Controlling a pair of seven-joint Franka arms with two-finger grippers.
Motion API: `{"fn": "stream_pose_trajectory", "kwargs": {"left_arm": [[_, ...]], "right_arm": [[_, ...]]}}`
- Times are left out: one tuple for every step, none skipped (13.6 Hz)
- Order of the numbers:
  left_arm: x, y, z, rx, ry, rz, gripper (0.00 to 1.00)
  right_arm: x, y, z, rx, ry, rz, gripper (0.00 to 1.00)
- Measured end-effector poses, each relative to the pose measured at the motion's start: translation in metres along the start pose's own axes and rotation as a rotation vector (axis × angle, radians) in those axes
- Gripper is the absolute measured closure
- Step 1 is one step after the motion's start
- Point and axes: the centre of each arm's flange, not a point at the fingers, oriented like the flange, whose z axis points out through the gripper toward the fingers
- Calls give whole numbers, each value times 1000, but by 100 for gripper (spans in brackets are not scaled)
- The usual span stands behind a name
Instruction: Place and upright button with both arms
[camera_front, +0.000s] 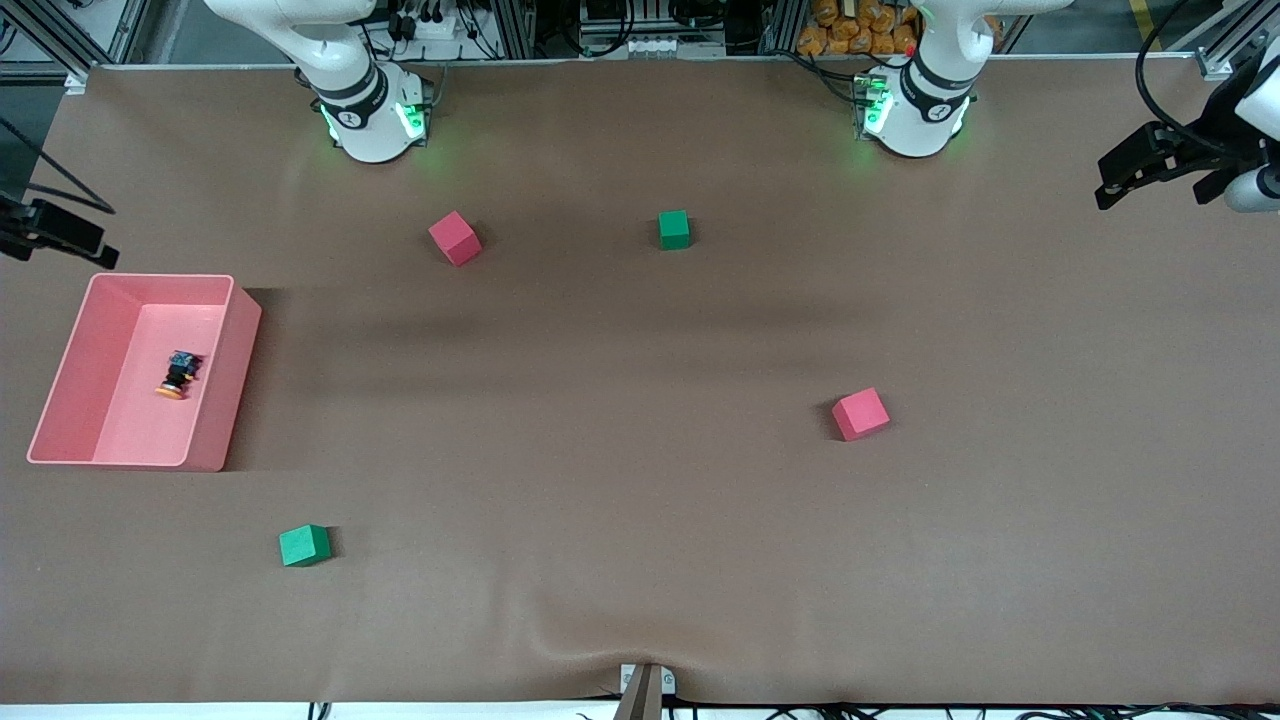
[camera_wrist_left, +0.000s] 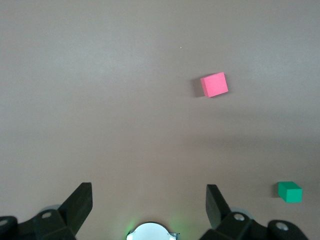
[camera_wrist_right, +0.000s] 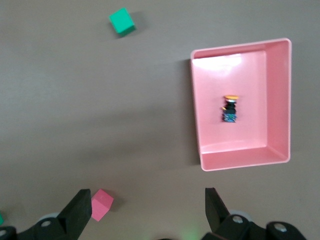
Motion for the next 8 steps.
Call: {"fn": "stream_pose_trajectory", "kwargs": {"left_arm": [[0, 0, 0, 0, 0, 0, 0], [0, 0, 0, 0, 1, 0, 0], [0, 0, 0, 0, 1, -1, 0], [0, -1, 0, 0, 1, -1, 0], [0, -1, 0, 1, 1, -2, 0], [0, -1, 0, 2, 1, -2, 0], [0, -1, 0, 3, 0, -3, 0], [0, -2, 0, 3, -1, -3, 0]], "right_arm": [[3, 23, 7, 2, -17, 27, 0], [6, 46, 18, 6, -40, 38, 0], [10, 70, 34, 12, -69, 40, 0], [17, 90, 51, 17, -94, 40, 0], [27, 108, 70, 17, -107, 34, 0], [39, 123, 92, 12, -106, 27, 0], [51, 135, 118, 5, -101, 27, 0], [63, 146, 147, 0, -99, 26, 0]]}}
